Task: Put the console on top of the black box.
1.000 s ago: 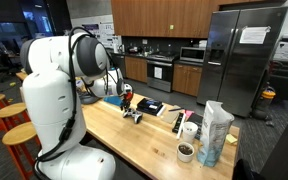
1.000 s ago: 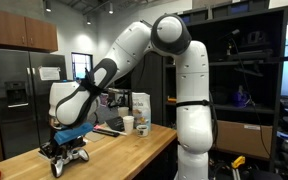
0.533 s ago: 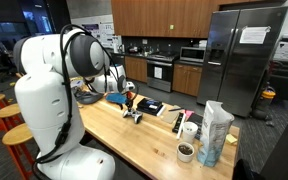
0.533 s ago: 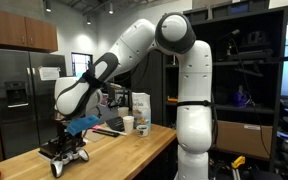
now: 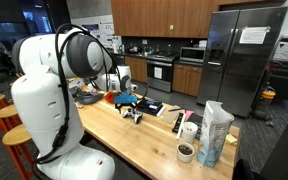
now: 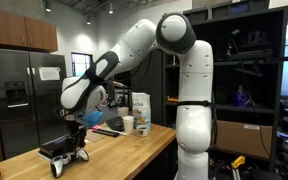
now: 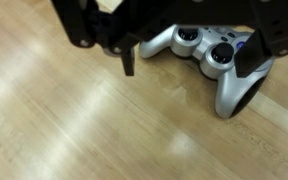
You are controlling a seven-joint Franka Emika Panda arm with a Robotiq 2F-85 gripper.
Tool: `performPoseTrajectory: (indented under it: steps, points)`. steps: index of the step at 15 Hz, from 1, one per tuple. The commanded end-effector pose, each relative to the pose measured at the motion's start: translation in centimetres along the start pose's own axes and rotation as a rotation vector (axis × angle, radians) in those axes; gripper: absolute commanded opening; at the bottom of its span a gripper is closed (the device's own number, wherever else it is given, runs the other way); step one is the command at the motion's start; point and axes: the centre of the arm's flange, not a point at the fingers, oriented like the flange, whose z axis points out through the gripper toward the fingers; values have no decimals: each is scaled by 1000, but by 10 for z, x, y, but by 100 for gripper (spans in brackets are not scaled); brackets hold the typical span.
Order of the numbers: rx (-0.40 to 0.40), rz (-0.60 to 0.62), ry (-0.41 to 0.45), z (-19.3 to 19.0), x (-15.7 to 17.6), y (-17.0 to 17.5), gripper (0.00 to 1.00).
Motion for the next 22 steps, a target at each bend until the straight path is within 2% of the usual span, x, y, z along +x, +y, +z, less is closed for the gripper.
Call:
performPoseTrajectory:
  steps: [1,2,3,9,11,15,18,22]
  points:
    - [19,-192,-69,10,-9,11,100]
    - [23,-246,-89,13,-5,8,100]
    - [20,-157,-55,10,-7,4,100]
    - [32,-163,-45,15,-9,2,100]
    - [-37,-188,-21,15,-9,1,100]
    - [-187,-331,29,17,0,1,100]
    - [-222,-430,88,20,8,1,100]
    - [-226,-530,141,29,20,1,100]
